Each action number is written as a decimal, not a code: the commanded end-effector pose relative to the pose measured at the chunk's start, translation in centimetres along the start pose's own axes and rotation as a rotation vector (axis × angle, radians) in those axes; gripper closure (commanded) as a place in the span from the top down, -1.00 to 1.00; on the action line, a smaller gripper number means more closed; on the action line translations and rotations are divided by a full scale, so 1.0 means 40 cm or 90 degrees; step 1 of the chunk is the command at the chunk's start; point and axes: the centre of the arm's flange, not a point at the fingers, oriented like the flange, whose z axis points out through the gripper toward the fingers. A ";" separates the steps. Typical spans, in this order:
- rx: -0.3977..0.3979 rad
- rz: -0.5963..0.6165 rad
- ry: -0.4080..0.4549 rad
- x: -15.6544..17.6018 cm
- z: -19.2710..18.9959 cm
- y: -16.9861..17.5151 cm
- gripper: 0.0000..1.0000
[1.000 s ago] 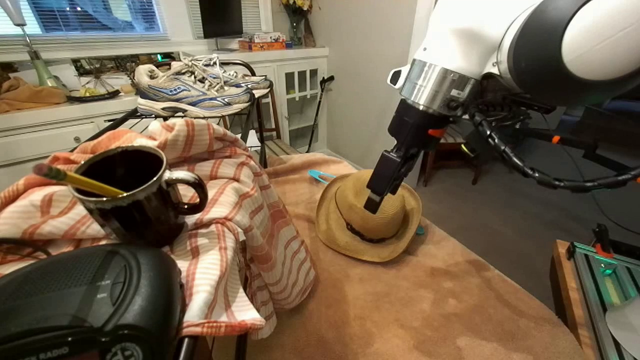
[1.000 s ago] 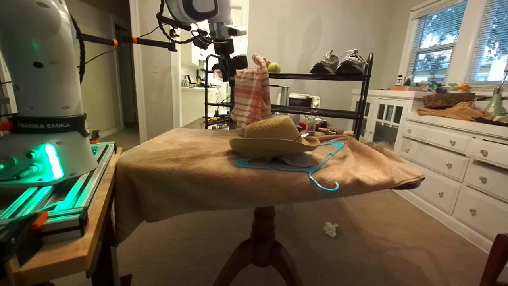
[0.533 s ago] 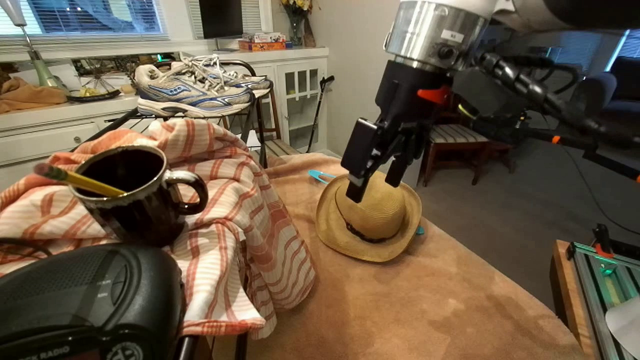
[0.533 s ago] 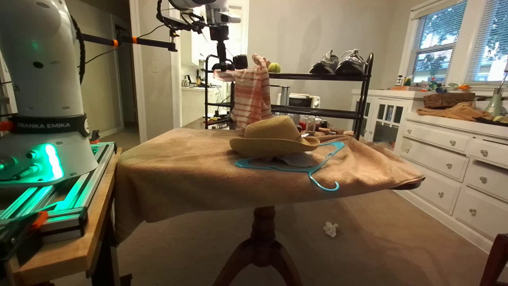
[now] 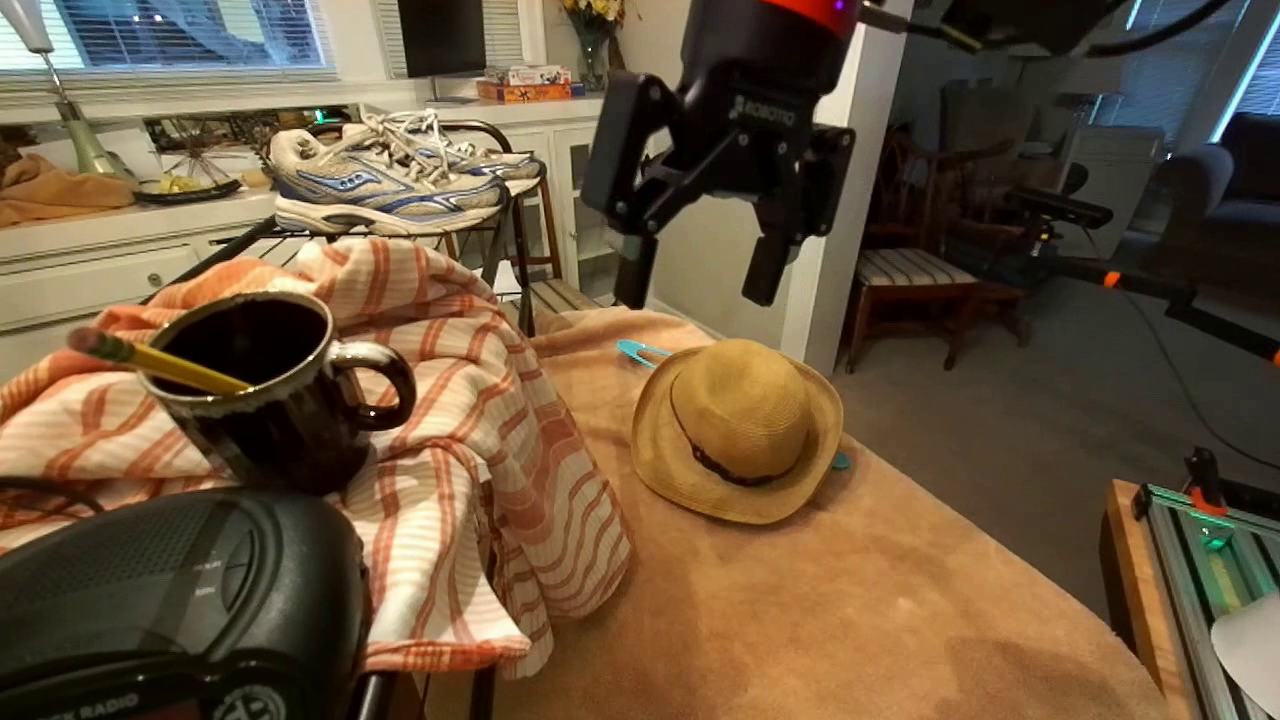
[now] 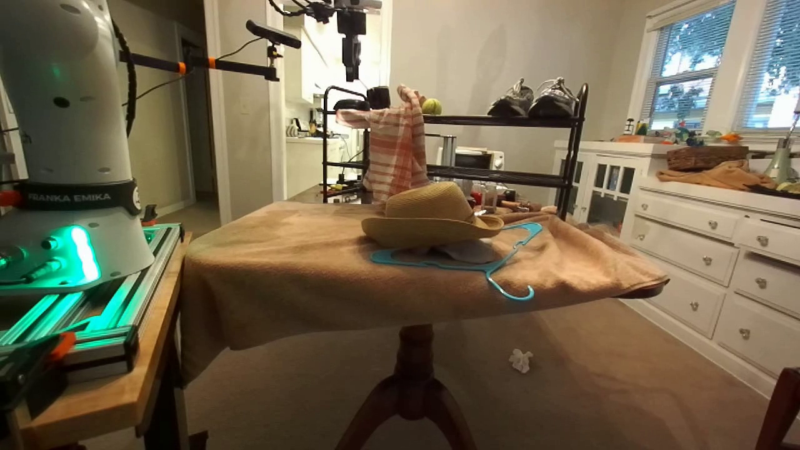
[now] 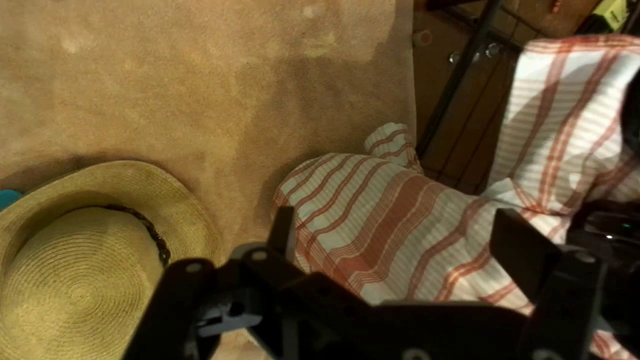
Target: Take the yellow pencil out of the mug and put it on the right side of the topmost shelf.
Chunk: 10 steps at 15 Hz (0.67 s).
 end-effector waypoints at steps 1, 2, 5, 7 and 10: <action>0.019 0.044 -0.039 0.031 -0.016 -0.139 1.00; 0.028 0.055 -0.042 0.035 -0.018 -0.171 1.00; 0.050 0.080 -0.052 0.038 -0.010 -0.258 1.00; 0.061 0.093 -0.059 0.039 -0.005 -0.304 1.00; 0.079 0.108 -0.067 0.039 -0.007 -0.367 1.00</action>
